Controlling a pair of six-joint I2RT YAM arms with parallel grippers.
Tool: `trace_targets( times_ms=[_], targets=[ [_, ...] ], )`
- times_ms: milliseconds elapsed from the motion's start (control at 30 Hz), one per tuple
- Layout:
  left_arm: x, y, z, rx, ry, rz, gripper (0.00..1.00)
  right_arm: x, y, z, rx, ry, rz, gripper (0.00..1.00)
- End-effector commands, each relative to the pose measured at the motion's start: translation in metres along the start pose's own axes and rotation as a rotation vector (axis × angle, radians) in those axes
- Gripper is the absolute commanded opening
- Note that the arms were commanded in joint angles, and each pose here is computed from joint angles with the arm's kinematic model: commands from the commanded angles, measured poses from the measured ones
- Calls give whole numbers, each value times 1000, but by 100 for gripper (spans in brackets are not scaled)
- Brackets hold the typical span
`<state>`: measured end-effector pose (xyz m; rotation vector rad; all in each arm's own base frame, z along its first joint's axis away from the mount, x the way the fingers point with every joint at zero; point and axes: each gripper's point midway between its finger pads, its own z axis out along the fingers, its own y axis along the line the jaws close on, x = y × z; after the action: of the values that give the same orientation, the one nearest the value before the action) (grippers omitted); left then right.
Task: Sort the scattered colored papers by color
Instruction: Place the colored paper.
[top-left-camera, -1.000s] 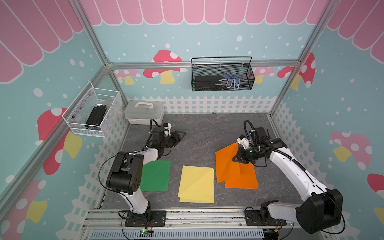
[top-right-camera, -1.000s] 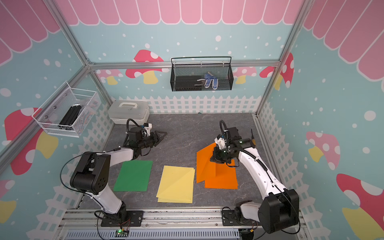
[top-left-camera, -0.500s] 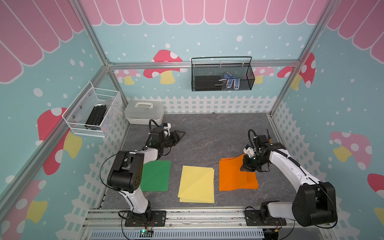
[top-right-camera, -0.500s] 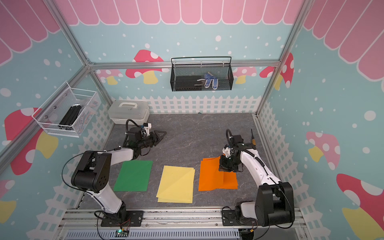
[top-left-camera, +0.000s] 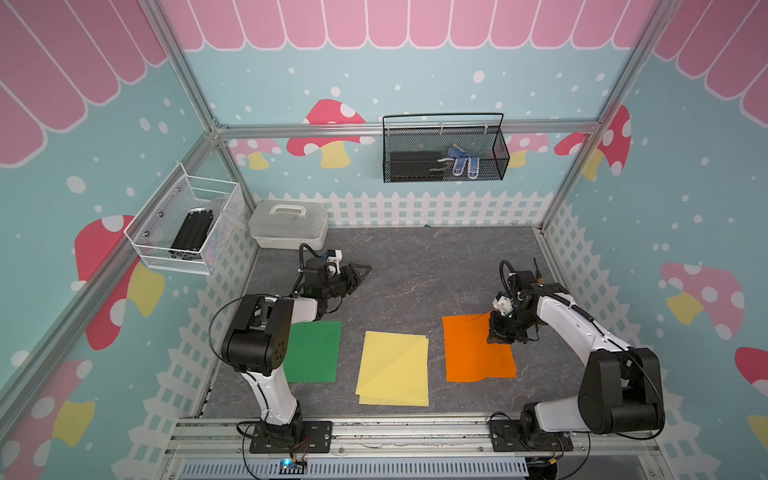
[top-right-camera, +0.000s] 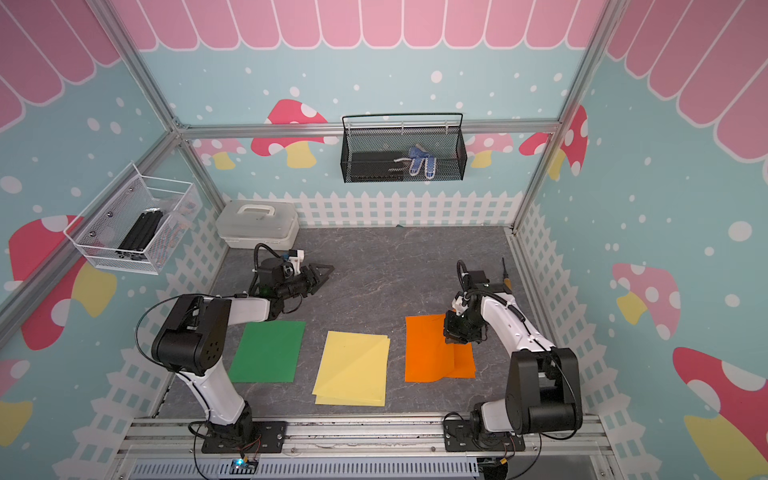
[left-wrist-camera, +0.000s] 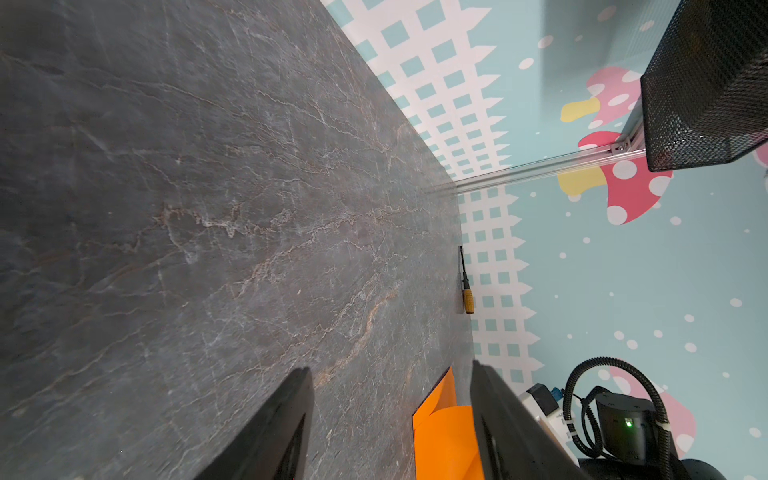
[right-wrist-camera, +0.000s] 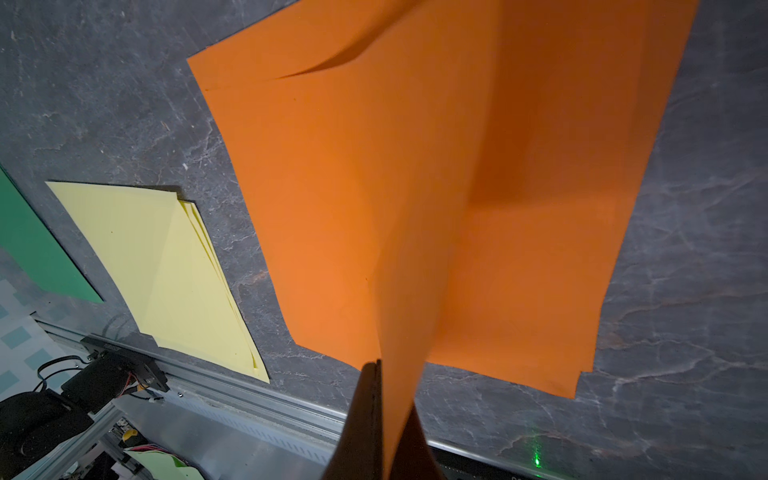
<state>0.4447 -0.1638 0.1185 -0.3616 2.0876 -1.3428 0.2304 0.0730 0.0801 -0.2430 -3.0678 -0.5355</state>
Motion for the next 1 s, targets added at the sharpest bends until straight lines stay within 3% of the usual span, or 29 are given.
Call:
trace_targets(
  times_ms=[0,900,933,967],
  targets=[
    [0,1,0,26,-2,-4,63,-8,-3,0,12,-14,10,0],
    [-1,6,1,29,4,-20,62,-25,-18,-3,54,-51,49,0],
    [-1,5,1,30,5,-20,62,-24,-19,-3,57,-50,52,1],
    [-1,5,1,31,5,-19,62,-23,-21,-4,68,-49,57,10]
  ],
)
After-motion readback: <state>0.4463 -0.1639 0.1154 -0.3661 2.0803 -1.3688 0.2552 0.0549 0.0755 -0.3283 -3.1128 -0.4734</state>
